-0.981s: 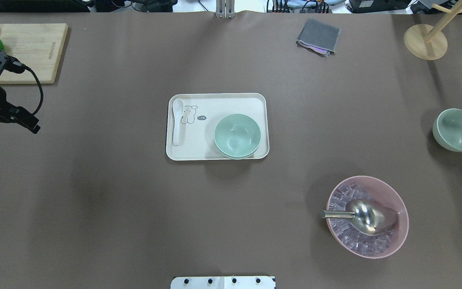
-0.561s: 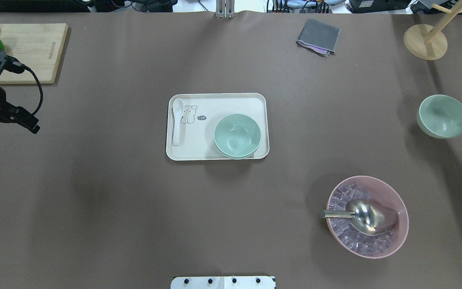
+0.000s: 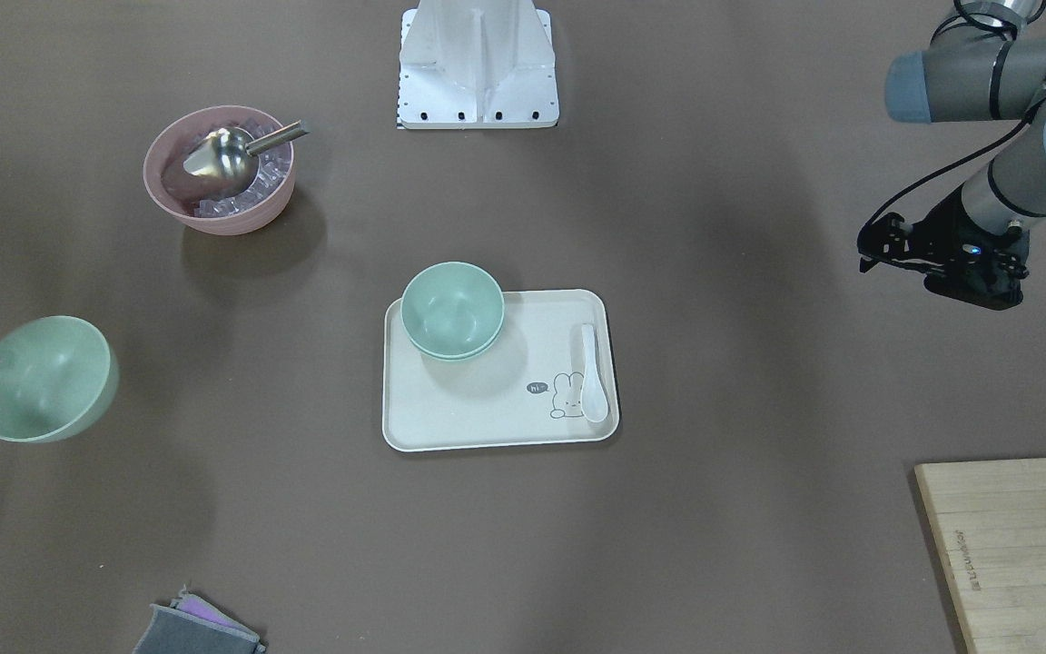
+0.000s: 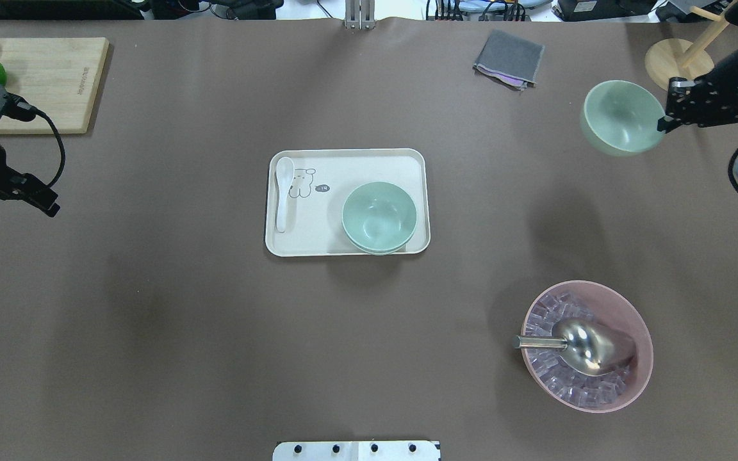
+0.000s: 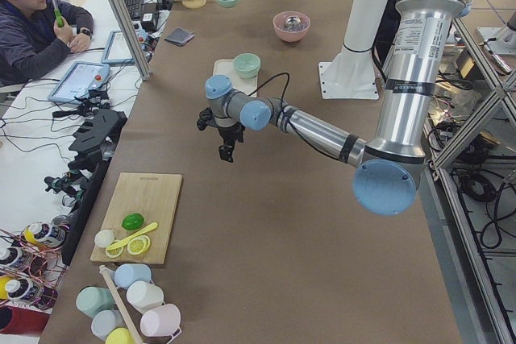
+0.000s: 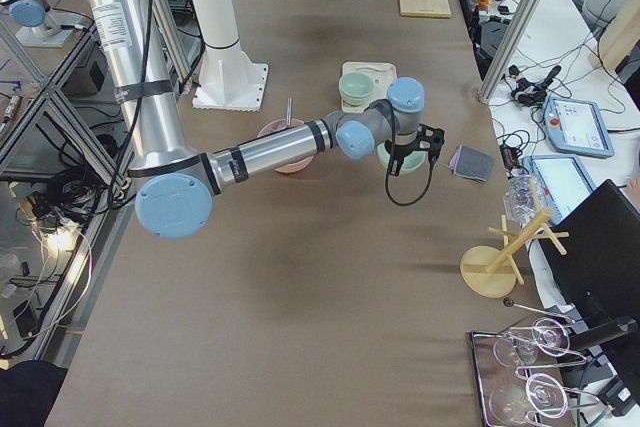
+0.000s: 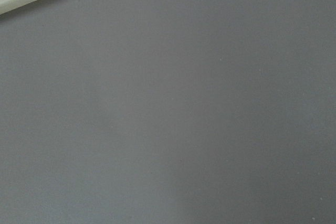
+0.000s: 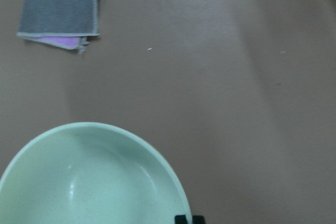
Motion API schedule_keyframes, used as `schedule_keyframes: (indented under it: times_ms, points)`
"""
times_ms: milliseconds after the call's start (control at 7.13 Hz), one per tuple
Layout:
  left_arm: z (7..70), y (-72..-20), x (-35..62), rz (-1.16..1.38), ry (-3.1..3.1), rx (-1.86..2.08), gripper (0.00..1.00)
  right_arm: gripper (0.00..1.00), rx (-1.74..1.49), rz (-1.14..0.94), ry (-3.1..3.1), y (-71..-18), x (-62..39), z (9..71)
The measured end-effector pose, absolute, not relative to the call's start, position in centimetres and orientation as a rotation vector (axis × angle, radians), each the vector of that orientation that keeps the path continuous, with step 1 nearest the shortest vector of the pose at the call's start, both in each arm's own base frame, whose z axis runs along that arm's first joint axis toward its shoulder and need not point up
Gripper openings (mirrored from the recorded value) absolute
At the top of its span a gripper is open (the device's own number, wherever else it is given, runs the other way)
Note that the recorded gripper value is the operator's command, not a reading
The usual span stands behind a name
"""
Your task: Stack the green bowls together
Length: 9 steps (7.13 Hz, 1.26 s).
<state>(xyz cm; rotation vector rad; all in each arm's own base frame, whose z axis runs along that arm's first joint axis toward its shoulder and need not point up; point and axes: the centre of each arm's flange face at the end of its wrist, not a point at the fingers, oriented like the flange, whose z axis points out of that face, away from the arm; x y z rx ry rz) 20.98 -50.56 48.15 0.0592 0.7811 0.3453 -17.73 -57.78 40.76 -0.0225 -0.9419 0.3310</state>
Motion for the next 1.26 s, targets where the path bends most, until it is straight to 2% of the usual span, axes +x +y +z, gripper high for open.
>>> schedule_keyframes:
  times_ms: [421,841,1262]
  points:
    - [50.8,-52.1,14.1,0.307,0.795,0.068,0.98,0.0,-0.079,0.44,-0.978,-56.4,-31.0,28.8]
    - [57.2,-52.4,3.8,0.3,0.845,0.062,0.98,0.0,-0.086,0.476,-0.929,-52.4,-40.6,23.5]
    - [59.7,-50.9,1.9,0.291,0.844,0.043,0.98,0.0,-0.091,0.479,-0.882,-47.2,-48.0,19.9]
